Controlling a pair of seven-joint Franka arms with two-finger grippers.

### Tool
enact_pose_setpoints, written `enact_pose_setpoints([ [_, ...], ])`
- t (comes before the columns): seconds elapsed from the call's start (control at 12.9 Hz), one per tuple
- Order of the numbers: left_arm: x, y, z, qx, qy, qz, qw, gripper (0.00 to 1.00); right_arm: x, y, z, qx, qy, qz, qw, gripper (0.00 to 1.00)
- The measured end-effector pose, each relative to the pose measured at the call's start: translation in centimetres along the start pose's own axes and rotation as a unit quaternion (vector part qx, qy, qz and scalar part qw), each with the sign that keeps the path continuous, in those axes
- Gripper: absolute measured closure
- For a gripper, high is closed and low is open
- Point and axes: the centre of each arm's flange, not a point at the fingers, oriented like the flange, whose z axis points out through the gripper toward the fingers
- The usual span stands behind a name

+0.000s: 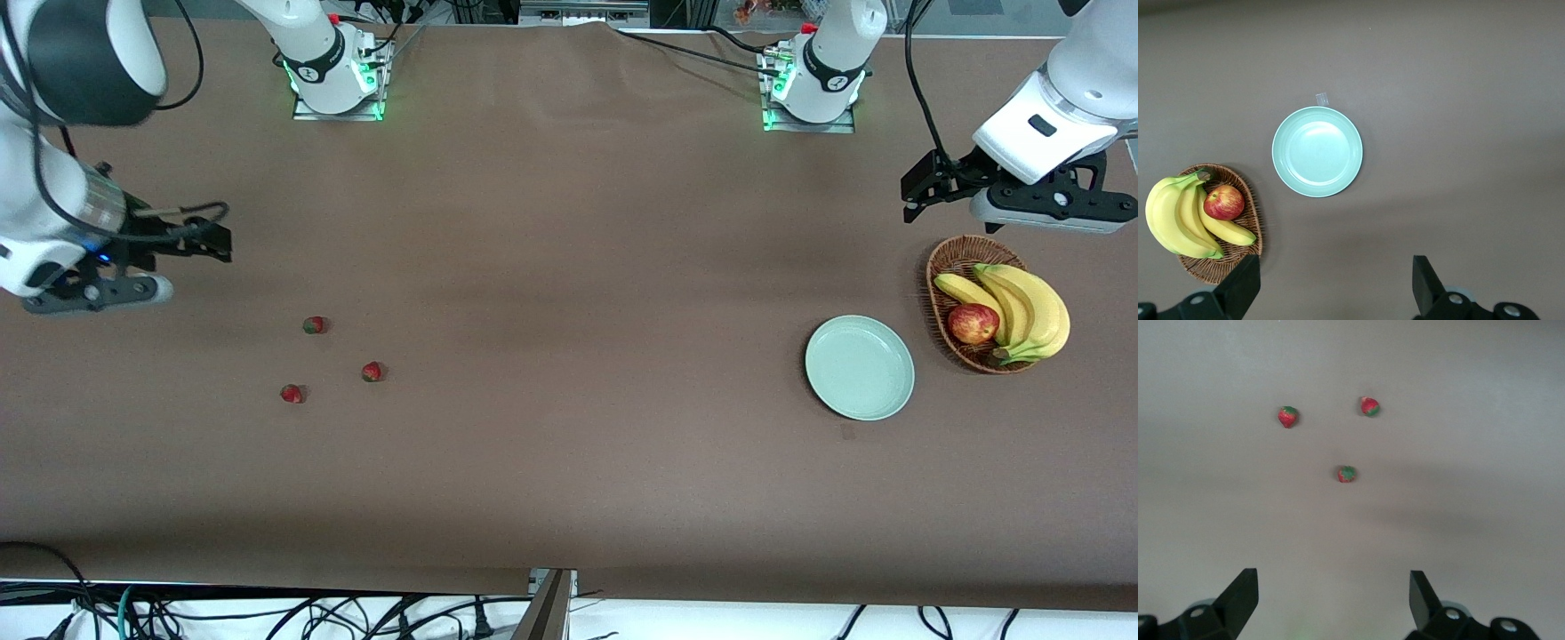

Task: Collect all strawberries into plate
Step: 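Reach the right gripper down toward the nearest red strawberry, then close the right gripper on the strawberry and lift it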

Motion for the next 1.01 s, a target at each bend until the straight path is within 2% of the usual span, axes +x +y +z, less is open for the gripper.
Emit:
enact_pose_setpoints([
  [0.23, 0.0, -0.1, 0.0, 0.000, 0.000, -0.001, 1.000, 0.00, 3.8, -4.2, 5.3, -0.004, -0.004, -0.026, 1.000, 0.00],
  [0.54, 0.1, -0.1, -0.1, 0.000, 0.001, -0.001, 1.000, 0.00, 7.9, -7.7, 12.7, -0.002, -0.003, 0.005, 1.000, 0.00],
  [0.77, 0.1, -0.2, 0.0, 0.000, 0.001, -0.001, 1.000, 0.00, 9.2, -9.1, 15.9, 0.038, -0.004, 0.027, 0.999, 0.00],
  [1.01, 0.2, -0.2, 0.0, 0.000, 0.000, -0.002, 1.000, 0.00, 10.7, -9.1, 20.0, 0.044, -0.005, 0.035, 0.998, 0.00],
])
